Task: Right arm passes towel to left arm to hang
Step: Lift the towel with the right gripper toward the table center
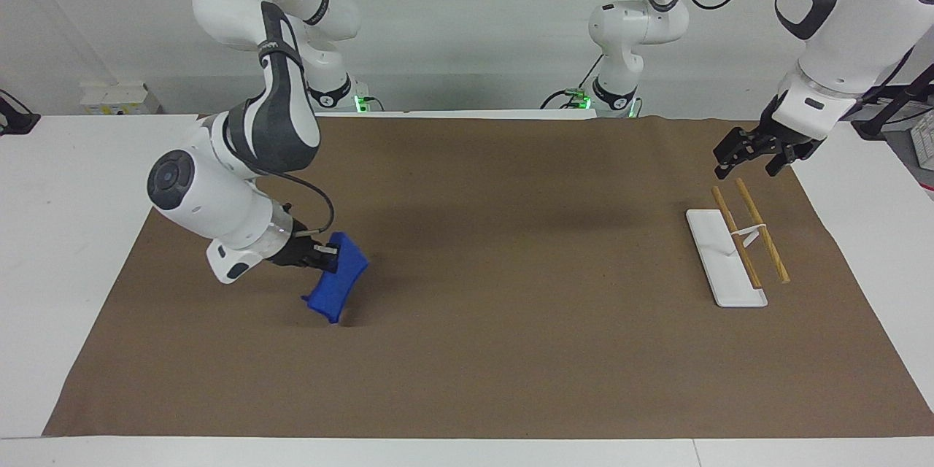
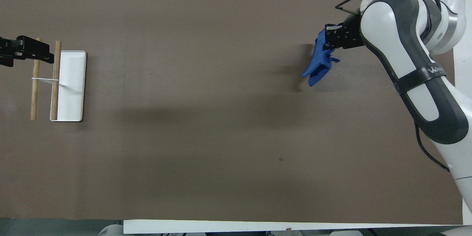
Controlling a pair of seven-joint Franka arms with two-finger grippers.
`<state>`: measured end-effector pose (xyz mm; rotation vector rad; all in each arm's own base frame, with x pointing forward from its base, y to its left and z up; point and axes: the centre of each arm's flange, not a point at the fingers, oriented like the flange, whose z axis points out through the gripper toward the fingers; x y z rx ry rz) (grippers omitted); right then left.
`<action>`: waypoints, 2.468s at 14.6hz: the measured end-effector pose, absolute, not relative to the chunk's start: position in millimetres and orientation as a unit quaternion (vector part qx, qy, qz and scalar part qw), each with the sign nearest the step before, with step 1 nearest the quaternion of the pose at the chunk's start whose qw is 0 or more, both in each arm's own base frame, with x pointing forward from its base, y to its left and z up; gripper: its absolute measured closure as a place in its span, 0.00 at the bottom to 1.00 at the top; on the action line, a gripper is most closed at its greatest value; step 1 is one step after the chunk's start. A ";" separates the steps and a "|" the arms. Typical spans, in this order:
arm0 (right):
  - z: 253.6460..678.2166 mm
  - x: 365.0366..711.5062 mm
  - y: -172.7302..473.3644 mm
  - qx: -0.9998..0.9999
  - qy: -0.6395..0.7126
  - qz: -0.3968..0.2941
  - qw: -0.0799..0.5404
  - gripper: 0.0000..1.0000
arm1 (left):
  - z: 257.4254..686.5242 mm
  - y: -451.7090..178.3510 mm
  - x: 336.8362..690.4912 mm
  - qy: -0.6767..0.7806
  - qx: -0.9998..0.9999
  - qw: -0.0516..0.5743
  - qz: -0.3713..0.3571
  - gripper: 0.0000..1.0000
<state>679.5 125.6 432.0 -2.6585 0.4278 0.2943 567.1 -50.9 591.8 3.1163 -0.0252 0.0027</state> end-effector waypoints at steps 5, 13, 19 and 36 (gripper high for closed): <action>459.1 667.1 224.8 -0.886 0.284 0.168 0.326 0.95 | 602.9 -62.6 577.3 0.223 0.970 0.088 0.032 0.00; 460.1 643.1 338.9 -0.765 0.415 0.207 0.448 0.95 | 574.3 -89.4 597.8 0.529 0.830 0.175 -0.031 0.00; 466.8 630.3 370.7 -0.715 0.465 0.220 0.473 0.95 | 533.0 -127.5 623.5 0.598 0.774 0.202 -0.051 0.00; 464.9 626.4 378.3 -0.706 0.477 0.218 0.476 0.95 | 517.4 -206.3 601.3 0.644 0.733 0.190 -0.111 0.00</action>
